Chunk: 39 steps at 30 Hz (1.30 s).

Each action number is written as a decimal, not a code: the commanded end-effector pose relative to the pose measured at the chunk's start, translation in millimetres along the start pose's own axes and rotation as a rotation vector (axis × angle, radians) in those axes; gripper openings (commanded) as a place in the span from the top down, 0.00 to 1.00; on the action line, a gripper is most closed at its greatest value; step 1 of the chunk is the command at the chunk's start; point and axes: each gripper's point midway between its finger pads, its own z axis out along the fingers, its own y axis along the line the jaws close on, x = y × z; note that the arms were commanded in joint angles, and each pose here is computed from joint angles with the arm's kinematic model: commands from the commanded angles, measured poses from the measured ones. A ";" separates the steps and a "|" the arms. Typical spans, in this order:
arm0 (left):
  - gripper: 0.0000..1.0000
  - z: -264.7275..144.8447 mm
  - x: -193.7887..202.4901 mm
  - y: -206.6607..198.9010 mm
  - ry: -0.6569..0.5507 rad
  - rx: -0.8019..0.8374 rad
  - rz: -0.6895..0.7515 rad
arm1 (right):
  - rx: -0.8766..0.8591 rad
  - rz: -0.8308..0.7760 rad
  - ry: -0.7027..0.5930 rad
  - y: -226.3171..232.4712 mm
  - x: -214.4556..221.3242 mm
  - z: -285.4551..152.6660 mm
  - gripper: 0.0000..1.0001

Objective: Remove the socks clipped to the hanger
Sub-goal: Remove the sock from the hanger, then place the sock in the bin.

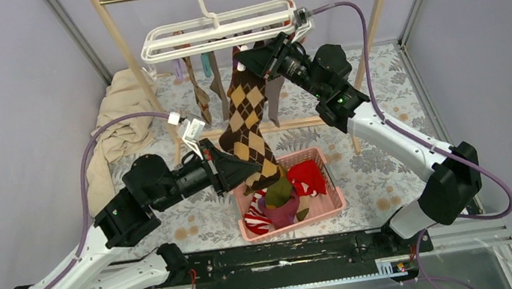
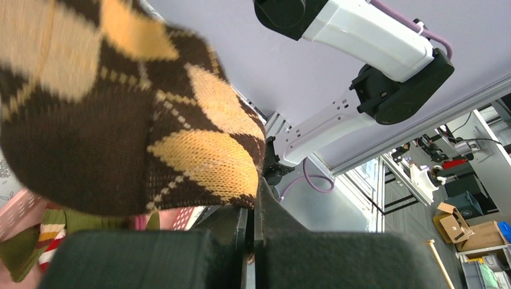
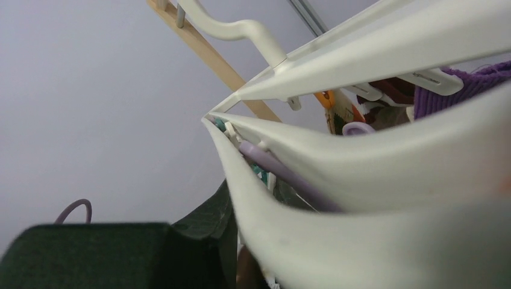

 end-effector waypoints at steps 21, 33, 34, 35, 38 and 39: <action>1.00 44.7 59.5 36.7 0.128 -0.004 -0.095 | 0.106 -0.069 0.101 -15.4 21.7 -76.0 0.23; 0.54 66.4 132.3 129.3 0.232 -0.284 -0.119 | 0.320 -0.238 0.136 -47.0 17.9 -145.4 0.19; 0.48 67.3 136.7 133.9 0.238 -0.295 -0.118 | 0.335 -0.243 0.134 -52.5 15.8 -148.1 0.19; 0.36 67.3 140.5 137.9 0.245 -0.306 -0.116 | 0.348 -0.249 0.130 -58.4 13.2 -150.2 0.19; 0.02 65.9 140.2 143.3 0.245 -0.337 -0.107 | 0.361 -0.246 0.122 -75.9 7.2 -155.0 0.19; 0.02 64.7 137.4 141.7 0.238 -0.335 -0.105 | 0.358 -0.247 0.121 -81.2 6.9 -155.5 0.19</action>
